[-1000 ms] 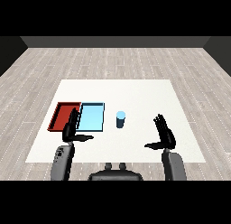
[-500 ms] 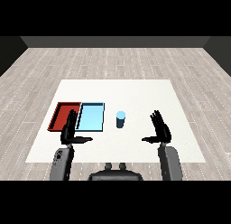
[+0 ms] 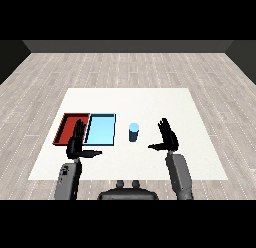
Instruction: Pick the blue can and put it in the blue box
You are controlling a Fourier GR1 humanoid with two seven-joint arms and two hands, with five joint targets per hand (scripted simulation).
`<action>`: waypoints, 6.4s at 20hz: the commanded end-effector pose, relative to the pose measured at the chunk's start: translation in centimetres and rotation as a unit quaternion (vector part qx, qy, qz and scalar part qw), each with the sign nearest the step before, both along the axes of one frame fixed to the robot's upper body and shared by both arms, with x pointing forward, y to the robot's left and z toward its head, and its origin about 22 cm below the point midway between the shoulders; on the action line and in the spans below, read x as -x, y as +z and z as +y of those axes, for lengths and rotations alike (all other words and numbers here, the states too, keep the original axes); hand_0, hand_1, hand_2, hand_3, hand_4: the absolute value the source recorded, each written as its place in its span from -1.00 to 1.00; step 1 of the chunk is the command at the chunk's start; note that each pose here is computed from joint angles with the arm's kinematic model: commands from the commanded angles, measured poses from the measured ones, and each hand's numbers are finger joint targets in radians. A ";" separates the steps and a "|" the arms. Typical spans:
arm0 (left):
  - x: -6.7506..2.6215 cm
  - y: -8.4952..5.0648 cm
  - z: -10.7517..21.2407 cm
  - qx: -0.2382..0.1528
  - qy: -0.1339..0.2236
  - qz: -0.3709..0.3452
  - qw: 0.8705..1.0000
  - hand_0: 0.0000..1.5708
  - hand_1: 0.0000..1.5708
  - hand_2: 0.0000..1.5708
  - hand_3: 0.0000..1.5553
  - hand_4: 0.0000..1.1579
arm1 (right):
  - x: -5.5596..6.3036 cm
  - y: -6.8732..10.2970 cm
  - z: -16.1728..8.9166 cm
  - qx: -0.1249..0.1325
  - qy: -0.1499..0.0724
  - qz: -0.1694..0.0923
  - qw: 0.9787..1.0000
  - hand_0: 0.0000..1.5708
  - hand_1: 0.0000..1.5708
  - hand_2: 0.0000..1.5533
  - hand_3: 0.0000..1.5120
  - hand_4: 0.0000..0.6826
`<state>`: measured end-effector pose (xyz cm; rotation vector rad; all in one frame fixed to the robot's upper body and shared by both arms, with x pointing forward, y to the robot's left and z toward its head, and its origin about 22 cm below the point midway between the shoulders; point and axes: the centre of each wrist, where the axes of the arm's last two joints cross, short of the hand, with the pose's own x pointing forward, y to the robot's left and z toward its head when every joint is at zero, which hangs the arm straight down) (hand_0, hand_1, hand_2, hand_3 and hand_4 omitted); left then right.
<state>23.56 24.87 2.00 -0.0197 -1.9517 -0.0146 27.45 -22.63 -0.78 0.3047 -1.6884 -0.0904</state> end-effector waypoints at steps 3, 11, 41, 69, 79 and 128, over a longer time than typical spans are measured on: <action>0.82 0.5 -0.5 0.016 -0.005 0.004 1.000 -1.00 -1.00 -1.00 -1.00 -1.00 | -3.0 -0.6 2.3 -0.023 -0.008 0.023 0.999 -1.00 -1.00 -1.00 -1.00 -1.00; 0.71 -0.3 1.5 -0.004 0.002 -0.004 1.000 -1.00 -1.00 -1.00 -1.00 -1.00 | -2.6 -3.9 3.7 -0.018 -0.005 0.039 0.999 -1.00 -1.00 -1.00 -1.00 -1.00; 1.27 -1.1 1.0 0.006 -0.001 0.010 1.000 -1.00 -1.00 -1.00 -1.00 -1.00 | -8.1 -2.7 12.6 0.031 0.046 0.072 0.996 -1.00 -1.00 -1.00 -1.00 -1.00; -0.52 1.2 0.9 0.026 0.020 0.004 0.999 -1.00 -1.00 -1.00 -1.00 -1.00 | -7.3 -5.7 13.8 0.259 -0.030 0.141 0.955 0.90 0.90 0.97 0.97 0.55; 0.32 0.0 1.1 0.019 -0.002 0.015 1.000 -1.00 -1.00 -1.00 -1.00 -1.00 | -8.9 -2.8 14.6 0.236 -0.007 0.074 0.969 0.89 0.89 0.89 0.86 0.66; -4.58 0.5 -14.3 0.004 -0.115 0.065 0.991 -1.00 -1.00 -1.00 -1.00 -1.00 | -5.5 12.0 10.1 0.233 -0.008 -0.099 0.967 0.88 0.88 0.87 0.83 0.67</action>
